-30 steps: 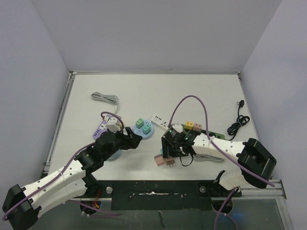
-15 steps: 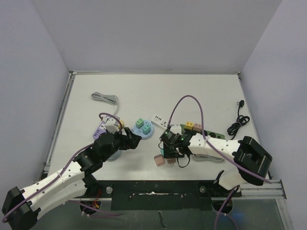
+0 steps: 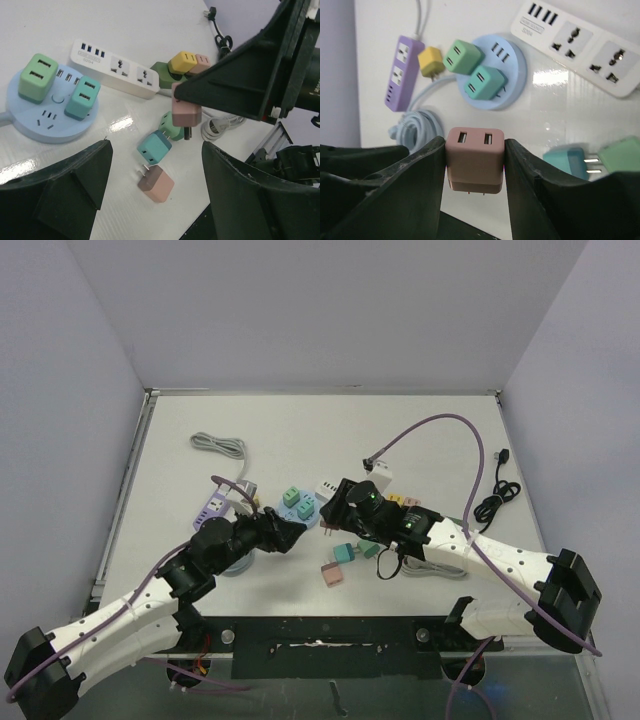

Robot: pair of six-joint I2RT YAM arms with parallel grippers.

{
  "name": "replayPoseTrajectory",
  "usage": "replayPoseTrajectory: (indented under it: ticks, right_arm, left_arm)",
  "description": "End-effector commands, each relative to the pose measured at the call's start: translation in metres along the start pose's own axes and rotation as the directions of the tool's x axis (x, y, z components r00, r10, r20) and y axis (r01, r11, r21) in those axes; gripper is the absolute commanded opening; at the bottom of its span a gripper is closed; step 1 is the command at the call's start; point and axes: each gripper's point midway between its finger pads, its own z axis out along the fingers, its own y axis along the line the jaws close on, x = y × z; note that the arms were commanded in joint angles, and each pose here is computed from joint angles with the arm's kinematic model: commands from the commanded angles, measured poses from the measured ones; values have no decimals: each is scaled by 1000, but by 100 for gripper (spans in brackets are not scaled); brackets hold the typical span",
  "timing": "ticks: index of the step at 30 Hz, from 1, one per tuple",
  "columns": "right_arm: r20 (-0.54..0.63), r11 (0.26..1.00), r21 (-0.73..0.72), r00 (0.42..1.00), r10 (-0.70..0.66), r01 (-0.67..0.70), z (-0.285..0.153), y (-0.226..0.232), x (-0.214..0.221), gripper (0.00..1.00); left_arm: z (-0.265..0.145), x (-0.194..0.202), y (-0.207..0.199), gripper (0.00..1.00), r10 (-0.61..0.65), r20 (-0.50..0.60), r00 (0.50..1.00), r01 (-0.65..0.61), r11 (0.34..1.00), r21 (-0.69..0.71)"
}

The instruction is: Insert the plug

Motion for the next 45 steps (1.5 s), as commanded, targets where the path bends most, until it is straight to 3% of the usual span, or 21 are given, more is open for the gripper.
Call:
replayPoseTrajectory:
  ticks: [1, 15, 21, 27, 32, 37, 40, 43, 45]
  right_arm:
    - [99, 966, -205, 979, 181, -158, -4, 57, -50, 42]
    - [26, 920, -315, 967, 254, -233, -9, 83, -50, 45]
    - [12, 920, -337, 976, 216, -199, -11, 88, -45, 48]
    - [-10, 922, -340, 981, 195, -187, -9, 81, -35, 50]
    - [-2, 918, -355, 982, 187, -175, -14, 84, -39, 51]
    - [-24, 917, -369, 987, 156, -154, -21, 79, -39, 62]
    - [-28, 912, -397, 994, 102, -105, -29, 74, -44, 83]
    - [0, 868, -496, 1000, -31, 26, -44, 80, -49, 99]
    - [29, 805, -579, 990, -136, 128, -58, 87, -52, 98]
  left_arm:
    - [5, -33, -36, 69, 28, 112, 993, -44, 988, 148]
    - [36, -60, -31, 66, -34, 245, 969, 8, 994, 106]
    - [44, -70, -33, 51, -82, 292, 953, 52, 992, 112]
    - [39, -81, -49, 49, -113, 337, 935, 43, 977, 208]
    - [41, -71, -52, 28, -95, 295, 951, 27, 974, 224]
    - [40, -65, -52, 18, -88, 258, 962, 30, 975, 218]
    - [37, -62, -55, 16, -93, 222, 971, 41, 972, 232]
    - [34, -60, -62, 16, -119, 165, 979, 74, 965, 251]
    - [30, -58, -67, 16, -139, 117, 983, 104, 958, 269]
